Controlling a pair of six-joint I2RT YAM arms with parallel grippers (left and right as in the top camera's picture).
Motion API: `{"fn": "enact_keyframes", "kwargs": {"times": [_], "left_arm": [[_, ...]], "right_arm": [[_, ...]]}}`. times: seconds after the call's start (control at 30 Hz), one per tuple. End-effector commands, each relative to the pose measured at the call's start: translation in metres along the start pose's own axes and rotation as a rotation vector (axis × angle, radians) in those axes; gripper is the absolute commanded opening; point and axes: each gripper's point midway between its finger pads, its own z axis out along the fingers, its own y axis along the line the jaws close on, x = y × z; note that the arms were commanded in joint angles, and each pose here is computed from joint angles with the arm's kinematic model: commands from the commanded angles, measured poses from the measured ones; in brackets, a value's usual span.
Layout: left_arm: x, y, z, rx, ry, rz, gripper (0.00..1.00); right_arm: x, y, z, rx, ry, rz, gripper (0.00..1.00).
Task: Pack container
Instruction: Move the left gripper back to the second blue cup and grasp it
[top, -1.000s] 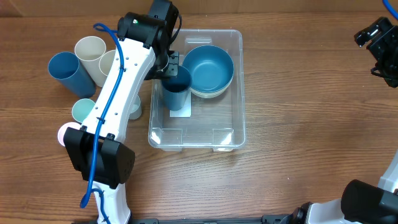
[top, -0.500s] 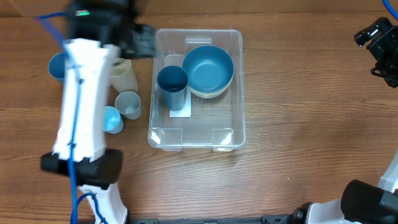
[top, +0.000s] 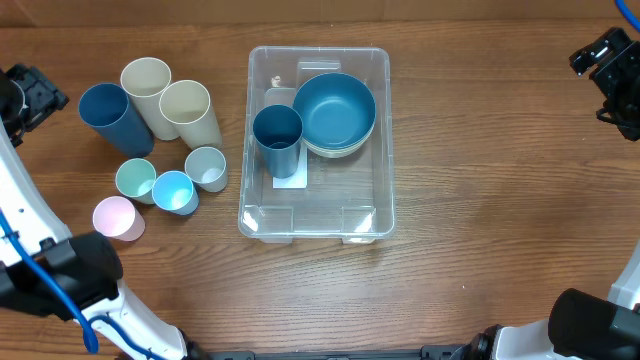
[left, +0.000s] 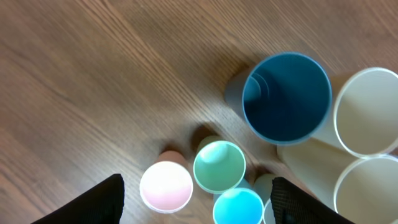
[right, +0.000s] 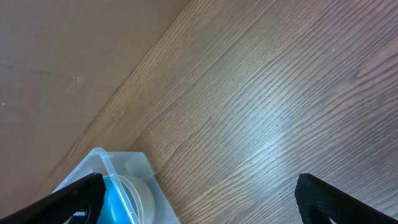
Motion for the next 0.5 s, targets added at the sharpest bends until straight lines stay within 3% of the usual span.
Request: {"fn": "enact_keyframes", "kwargs": {"times": [0.0, 0.27, 0.47], "left_arm": [[-0.002, -0.013, 0.042, 0.001, 0.073, 0.012, 0.74], [0.001, -0.026, 0.120, 0.006, 0.203, 0.040, 0.67], [0.005, -0.036, 0.143, 0.005, 0.229, 0.063, 0.51]], "right_arm": [[-0.001, 0.004, -0.004, -0.013, -0.012, -0.004, 1.00], [-0.001, 0.004, -0.004, -0.013, -0.012, -0.004, 1.00], [-0.001, 0.004, -0.004, -0.014, -0.012, -0.004, 1.00]]}}
